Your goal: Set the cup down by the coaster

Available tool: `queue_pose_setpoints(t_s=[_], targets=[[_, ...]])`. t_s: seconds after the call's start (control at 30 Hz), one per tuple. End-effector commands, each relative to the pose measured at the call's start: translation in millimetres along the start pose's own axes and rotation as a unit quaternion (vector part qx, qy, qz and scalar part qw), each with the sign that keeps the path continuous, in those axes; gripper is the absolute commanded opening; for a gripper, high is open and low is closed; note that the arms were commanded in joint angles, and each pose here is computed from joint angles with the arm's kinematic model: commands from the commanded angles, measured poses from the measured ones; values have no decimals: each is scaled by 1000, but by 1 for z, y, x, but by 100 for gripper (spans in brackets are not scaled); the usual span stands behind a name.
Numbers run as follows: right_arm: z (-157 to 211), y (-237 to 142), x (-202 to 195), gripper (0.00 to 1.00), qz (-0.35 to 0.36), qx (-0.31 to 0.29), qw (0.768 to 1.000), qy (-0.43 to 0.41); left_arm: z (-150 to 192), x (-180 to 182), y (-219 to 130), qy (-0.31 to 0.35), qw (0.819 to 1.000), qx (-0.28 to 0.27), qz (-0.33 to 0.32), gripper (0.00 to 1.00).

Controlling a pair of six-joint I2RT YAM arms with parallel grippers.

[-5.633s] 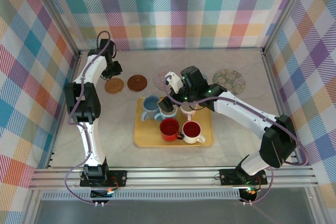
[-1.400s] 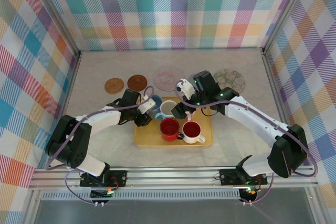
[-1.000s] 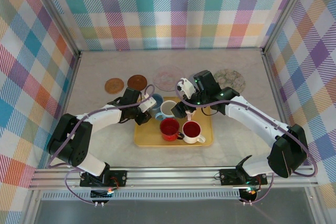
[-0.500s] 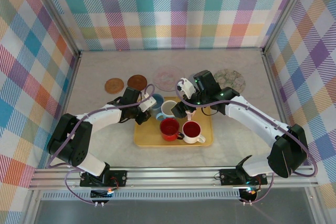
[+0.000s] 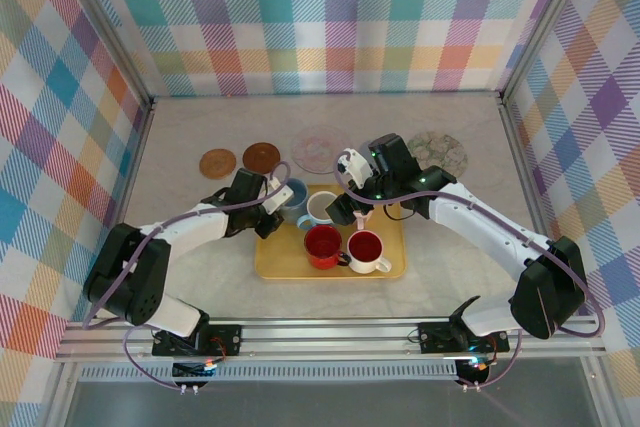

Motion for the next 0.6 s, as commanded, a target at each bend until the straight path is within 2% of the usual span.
queue_pose_setpoints(t_s=[0.0, 0.57], targets=[[-1, -1, 1, 99, -9, -9, 1000, -7, -22, 17, -13, -15, 998, -48, -49, 0], [-2, -3, 3, 99, -15, -14, 1000, -5, -59, 41, -53, -38, 987, -114, -106, 0]])
Point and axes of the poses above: each hand's point on the last joint's axis, 136 mm out from that joint toward the fingers, its own y axis out along the fingers, its own x axis along the line the jaws close on, z = x × y, the point moved 2 cm from there along -y, back along the fingers, and after that the axes turned 12 degrees about y, right-handed, at the moved point
